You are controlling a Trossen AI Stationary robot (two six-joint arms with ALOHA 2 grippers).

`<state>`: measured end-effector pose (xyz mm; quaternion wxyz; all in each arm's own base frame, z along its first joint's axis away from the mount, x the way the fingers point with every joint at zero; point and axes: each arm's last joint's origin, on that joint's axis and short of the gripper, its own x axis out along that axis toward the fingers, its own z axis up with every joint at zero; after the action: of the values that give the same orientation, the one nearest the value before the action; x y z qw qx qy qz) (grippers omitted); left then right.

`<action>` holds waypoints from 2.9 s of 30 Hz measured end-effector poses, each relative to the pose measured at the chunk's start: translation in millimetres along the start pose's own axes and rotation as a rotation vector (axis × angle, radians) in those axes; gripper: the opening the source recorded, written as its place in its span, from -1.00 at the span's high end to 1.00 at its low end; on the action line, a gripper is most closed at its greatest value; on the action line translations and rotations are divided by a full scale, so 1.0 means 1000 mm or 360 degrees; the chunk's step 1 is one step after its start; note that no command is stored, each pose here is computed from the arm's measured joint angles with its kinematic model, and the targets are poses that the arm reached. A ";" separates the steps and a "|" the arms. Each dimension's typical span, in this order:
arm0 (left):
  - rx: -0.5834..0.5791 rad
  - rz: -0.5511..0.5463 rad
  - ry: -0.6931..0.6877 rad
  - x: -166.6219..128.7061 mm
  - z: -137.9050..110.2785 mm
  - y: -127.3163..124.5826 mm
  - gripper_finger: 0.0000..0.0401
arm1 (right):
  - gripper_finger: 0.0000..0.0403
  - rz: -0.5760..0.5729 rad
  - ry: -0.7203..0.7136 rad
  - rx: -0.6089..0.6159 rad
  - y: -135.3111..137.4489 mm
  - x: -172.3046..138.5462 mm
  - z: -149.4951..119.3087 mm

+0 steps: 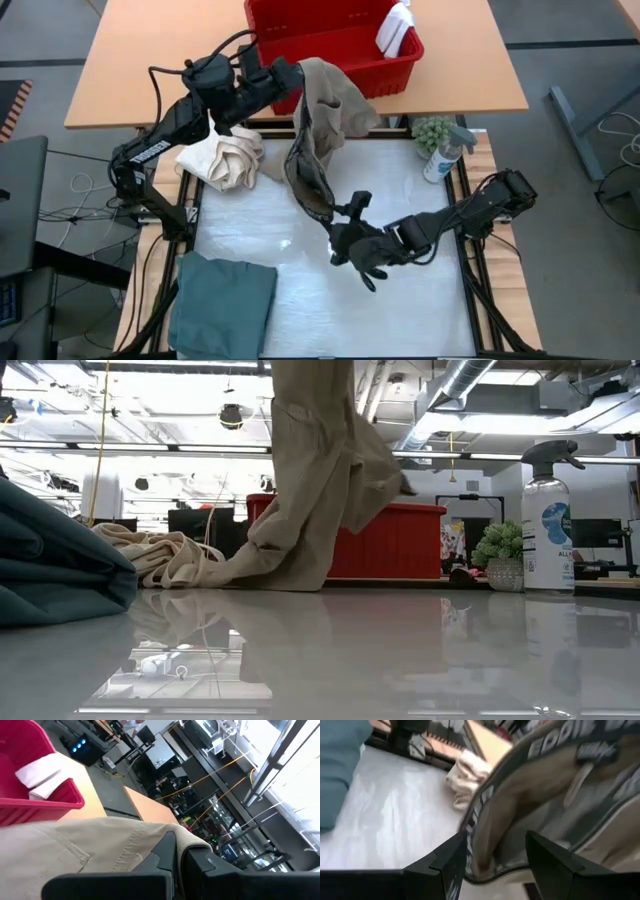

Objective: Fold Laundry from Bin
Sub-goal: Fold the brown shorts

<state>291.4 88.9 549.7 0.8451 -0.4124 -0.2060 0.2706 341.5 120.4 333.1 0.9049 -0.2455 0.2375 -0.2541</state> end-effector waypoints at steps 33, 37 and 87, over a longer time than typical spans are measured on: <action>-0.0015 -0.0094 -0.0058 0.001 0.007 -0.004 1.00 | -0.10 0.0140 0.0016 -0.0060 -0.002 0.038 0.004; -0.0017 -0.0134 -0.0018 0.001 0.006 -0.005 1.00 | 0.21 -0.0004 0.0103 -0.0173 -0.001 0.044 -0.001; 0.0581 0.0302 0.0438 -0.019 0.083 0.076 1.00 | 0.87 -0.1241 0.0675 0.0118 -0.258 -0.034 0.026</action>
<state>207.4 164.1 533.3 0.8966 -0.3033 0.0031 0.3226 241.8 -45.1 509.5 0.6809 -0.2266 0.2982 -0.6294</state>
